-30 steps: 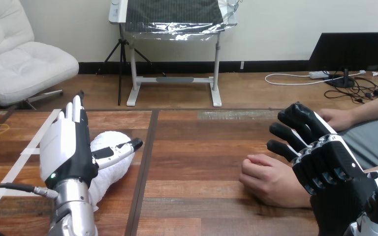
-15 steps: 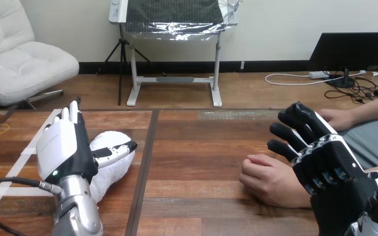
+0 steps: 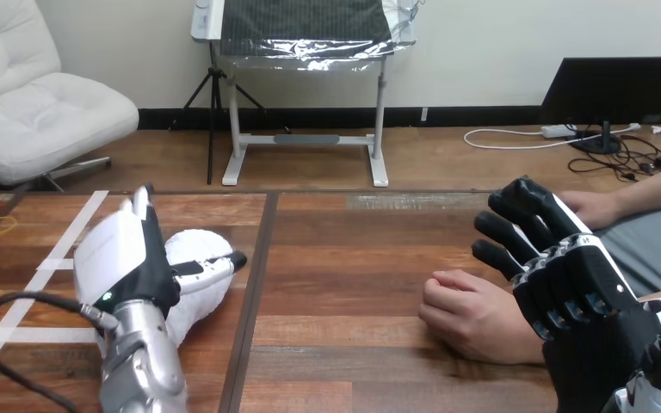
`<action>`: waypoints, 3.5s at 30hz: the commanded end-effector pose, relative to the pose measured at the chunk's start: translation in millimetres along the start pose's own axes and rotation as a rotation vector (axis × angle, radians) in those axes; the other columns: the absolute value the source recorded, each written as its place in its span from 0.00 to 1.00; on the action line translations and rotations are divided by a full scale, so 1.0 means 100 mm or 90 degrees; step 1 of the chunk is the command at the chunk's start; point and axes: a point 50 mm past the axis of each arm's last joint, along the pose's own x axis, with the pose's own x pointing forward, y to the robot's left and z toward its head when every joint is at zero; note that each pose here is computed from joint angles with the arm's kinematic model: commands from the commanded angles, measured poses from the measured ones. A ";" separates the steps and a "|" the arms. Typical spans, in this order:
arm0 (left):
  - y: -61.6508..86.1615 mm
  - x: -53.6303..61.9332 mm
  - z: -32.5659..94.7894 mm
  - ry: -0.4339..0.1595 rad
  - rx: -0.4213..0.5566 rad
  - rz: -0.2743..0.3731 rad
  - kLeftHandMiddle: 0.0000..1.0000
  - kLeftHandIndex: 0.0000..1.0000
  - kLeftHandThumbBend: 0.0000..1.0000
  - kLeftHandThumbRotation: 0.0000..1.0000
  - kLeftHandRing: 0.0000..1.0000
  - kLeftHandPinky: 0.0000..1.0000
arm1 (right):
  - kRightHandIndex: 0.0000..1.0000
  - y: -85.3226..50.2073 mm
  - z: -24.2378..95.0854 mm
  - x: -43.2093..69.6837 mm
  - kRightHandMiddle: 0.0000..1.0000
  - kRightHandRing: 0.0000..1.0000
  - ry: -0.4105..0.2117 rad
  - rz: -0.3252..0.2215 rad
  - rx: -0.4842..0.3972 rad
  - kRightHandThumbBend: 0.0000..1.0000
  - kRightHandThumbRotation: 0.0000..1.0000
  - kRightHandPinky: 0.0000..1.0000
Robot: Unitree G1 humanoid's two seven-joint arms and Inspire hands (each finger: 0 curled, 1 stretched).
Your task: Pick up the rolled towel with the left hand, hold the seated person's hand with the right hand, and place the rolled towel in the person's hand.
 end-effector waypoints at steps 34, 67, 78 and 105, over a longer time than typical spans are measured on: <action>0.16 0.22 0.41 -0.024 0.040 -0.036 0.94 0.93 0.91 0.52 0.93 0.95 | 0.87 0.00 0.13 0.13 0.89 0.88 -0.063 0.015 -0.011 0.88 1.00 0.86; 0.02 0.39 0.46 0.010 0.135 0.020 0.96 0.94 0.92 0.46 0.96 0.99 | 0.86 -0.03 0.16 0.13 0.88 0.86 -0.076 0.021 -0.020 0.88 1.00 0.82; 0.01 0.40 0.46 0.022 0.141 0.034 0.99 0.97 0.92 0.46 0.99 1.00 | 0.86 -0.04 0.17 0.13 0.87 0.85 -0.079 0.025 -0.015 0.89 1.00 0.81; 0.00 0.47 0.39 0.061 0.184 0.035 1.00 0.99 0.92 0.47 1.00 1.00 | 0.85 -0.04 0.17 0.15 0.87 0.85 -0.085 0.028 -0.024 0.89 1.00 0.79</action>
